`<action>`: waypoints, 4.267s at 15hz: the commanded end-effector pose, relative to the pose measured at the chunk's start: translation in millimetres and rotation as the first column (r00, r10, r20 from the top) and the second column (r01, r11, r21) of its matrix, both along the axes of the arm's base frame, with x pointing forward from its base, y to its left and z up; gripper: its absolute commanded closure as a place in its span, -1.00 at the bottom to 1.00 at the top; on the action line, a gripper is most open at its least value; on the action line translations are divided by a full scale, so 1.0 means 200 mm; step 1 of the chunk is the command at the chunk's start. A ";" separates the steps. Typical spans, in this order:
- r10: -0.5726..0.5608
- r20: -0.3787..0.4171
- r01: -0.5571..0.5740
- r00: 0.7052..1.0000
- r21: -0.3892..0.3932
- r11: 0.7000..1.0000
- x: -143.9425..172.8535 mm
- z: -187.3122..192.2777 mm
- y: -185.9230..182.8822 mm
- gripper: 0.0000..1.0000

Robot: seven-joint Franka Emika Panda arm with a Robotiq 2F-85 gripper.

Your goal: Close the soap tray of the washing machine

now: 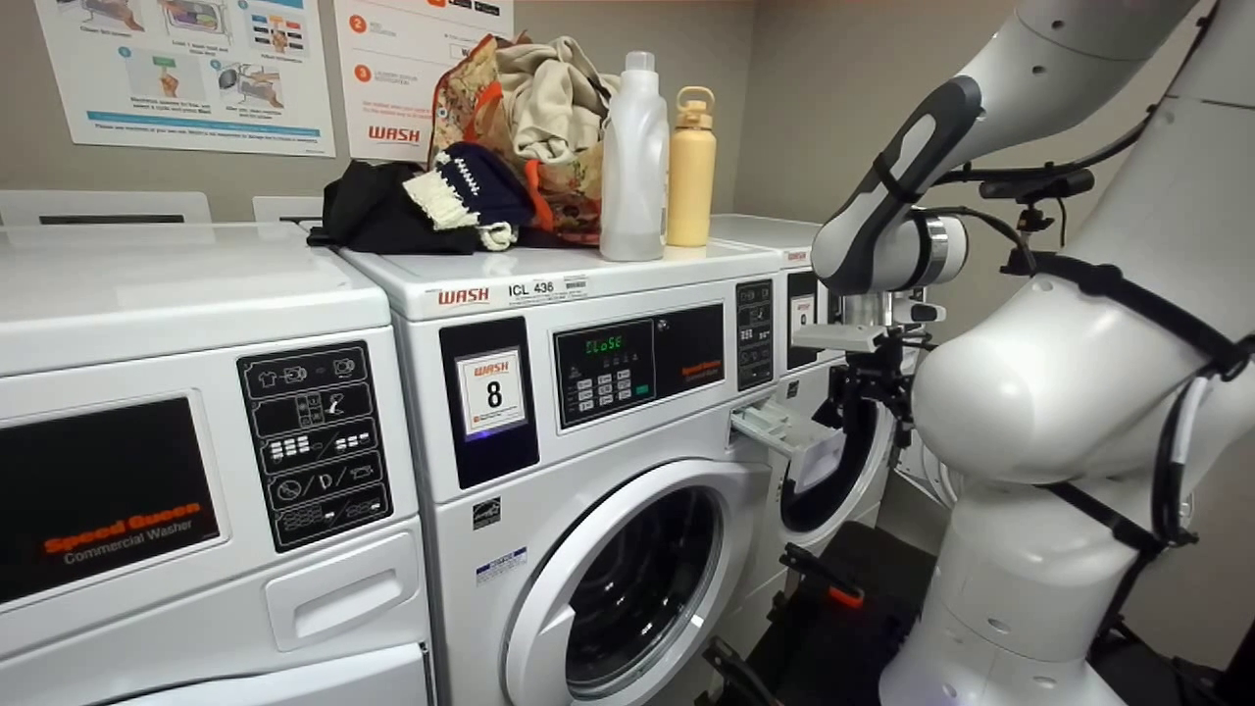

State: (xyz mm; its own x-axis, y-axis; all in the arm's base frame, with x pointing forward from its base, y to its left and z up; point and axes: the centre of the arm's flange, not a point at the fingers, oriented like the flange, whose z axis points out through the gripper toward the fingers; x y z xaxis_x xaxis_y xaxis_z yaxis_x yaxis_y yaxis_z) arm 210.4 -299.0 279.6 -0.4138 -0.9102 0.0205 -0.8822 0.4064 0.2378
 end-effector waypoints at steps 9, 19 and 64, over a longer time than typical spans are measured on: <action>-0.002 -0.014 0.002 1.000 0.001 1.000 0.04 -0.08 -0.01 -1.00; 0.018 -0.024 -0.019 1.000 -0.026 0.999 0.07 -0.28 -0.05 -1.00; 0.157 0.287 -0.082 0.945 -0.256 0.963 0.65 -0.44 -0.06 -1.00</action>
State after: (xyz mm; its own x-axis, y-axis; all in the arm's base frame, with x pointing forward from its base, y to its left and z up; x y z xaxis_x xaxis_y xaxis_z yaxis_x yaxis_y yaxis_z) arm 325.1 -302.0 201.8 -0.3184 -0.9385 0.1339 -0.9454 0.3039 -0.1176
